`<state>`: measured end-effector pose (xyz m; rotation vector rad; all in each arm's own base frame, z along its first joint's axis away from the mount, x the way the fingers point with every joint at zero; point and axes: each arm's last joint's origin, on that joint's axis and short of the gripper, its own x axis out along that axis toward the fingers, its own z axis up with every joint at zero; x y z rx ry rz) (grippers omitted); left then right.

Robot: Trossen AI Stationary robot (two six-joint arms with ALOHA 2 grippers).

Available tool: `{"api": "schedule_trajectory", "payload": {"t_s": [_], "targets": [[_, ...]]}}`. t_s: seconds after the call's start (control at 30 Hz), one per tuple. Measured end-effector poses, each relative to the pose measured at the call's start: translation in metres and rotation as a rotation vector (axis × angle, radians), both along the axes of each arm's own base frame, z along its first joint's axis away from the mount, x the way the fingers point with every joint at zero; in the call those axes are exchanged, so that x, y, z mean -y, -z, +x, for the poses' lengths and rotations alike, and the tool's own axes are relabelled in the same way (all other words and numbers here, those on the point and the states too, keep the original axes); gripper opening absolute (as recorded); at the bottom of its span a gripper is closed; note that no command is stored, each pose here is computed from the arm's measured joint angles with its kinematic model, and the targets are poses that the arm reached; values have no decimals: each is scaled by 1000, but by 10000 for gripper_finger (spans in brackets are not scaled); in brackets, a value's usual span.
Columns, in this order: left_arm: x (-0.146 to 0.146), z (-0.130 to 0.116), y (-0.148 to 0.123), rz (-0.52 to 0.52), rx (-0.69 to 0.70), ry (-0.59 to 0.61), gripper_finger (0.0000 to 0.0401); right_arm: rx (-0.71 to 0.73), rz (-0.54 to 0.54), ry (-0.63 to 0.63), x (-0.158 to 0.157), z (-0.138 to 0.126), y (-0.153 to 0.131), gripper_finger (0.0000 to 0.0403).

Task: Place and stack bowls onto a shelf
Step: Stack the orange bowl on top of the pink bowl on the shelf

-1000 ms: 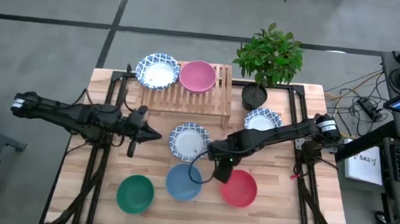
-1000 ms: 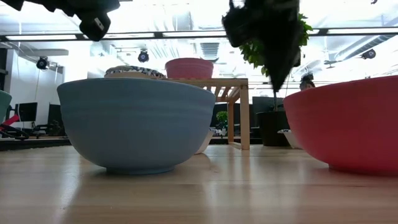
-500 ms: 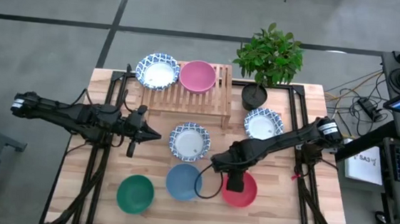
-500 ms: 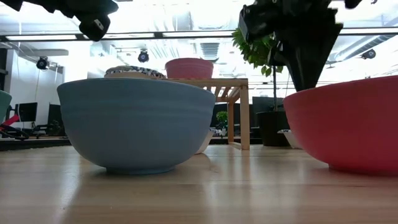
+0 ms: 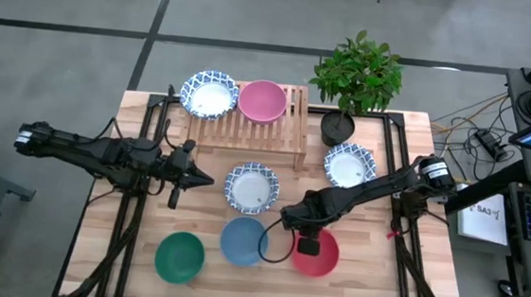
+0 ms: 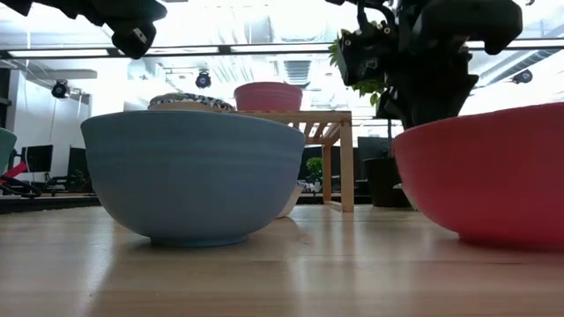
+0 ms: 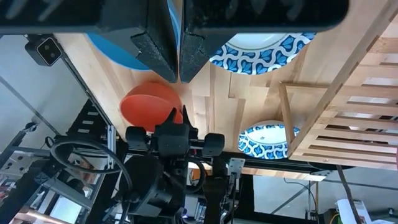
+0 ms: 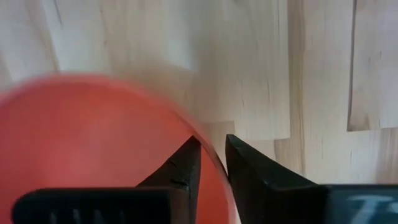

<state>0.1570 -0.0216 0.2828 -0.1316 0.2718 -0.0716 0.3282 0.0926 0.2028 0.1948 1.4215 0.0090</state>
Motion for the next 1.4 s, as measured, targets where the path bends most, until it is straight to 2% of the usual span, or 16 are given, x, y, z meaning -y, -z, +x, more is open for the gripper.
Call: {"api": "schedule_trajectory", "payload": {"t_s": [0.2,0.43,0.67,0.8,0.97,1.17,1.4], "targets": [[0,0,0,-2,0,-1,0,7,2,-1,0,1,-2,14],[0,0,0,-6,1,-2,0,-5,16,-7,0,-2,-6,10],[0,-4,-2,-8,13,-1,0,62,154,31,8,-13,-39,9],[-1,-7,-3,-4,24,1,0,203,224,93,18,-19,-73,9],[-2,-17,-7,17,44,7,0,490,244,176,39,-16,-119,9],[-7,-36,-13,61,98,-31,0,708,111,282,72,-4,-163,9],[-12,-59,-15,76,131,-102,0,875,-44,377,110,25,-210,9]]}}
